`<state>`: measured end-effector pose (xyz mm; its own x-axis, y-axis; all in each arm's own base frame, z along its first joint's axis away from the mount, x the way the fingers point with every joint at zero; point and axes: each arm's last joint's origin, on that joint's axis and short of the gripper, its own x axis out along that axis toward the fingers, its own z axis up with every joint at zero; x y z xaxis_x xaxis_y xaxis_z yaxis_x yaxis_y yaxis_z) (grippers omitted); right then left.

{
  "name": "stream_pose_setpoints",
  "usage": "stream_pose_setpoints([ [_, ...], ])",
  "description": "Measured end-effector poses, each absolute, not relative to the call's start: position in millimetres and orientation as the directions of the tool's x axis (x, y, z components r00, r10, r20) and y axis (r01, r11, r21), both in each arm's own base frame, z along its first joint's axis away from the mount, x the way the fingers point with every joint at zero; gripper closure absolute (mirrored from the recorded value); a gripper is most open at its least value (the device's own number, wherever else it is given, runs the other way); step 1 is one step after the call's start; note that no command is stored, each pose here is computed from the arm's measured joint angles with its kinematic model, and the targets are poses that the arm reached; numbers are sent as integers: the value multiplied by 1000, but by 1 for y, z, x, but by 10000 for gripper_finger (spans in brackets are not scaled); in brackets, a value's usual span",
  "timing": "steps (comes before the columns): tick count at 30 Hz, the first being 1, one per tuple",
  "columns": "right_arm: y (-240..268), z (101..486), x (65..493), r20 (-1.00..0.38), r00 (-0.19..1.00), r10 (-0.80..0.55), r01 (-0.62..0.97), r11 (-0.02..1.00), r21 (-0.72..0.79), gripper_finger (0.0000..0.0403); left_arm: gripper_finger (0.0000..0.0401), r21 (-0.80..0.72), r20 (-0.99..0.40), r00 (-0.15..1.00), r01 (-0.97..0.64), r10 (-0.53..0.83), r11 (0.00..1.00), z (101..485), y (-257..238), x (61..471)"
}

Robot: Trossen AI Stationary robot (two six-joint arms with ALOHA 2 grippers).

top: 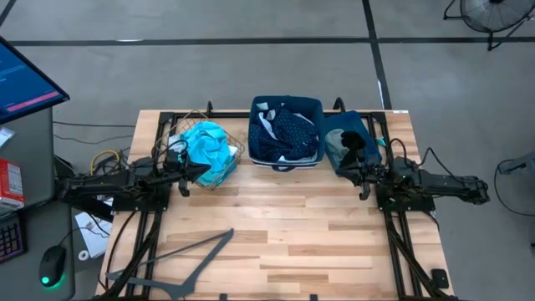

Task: Pick & Place Cloths
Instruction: Return to Home Position

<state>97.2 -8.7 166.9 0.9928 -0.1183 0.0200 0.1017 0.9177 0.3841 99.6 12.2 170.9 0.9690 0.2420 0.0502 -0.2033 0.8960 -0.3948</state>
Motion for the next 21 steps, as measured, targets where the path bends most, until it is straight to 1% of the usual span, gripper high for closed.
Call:
stream_pose_setpoints([
  [21,-9,167,97,20,993,-118,102,918,384,390,401,-397,64,969,-195,239,897,172,12,100],
])
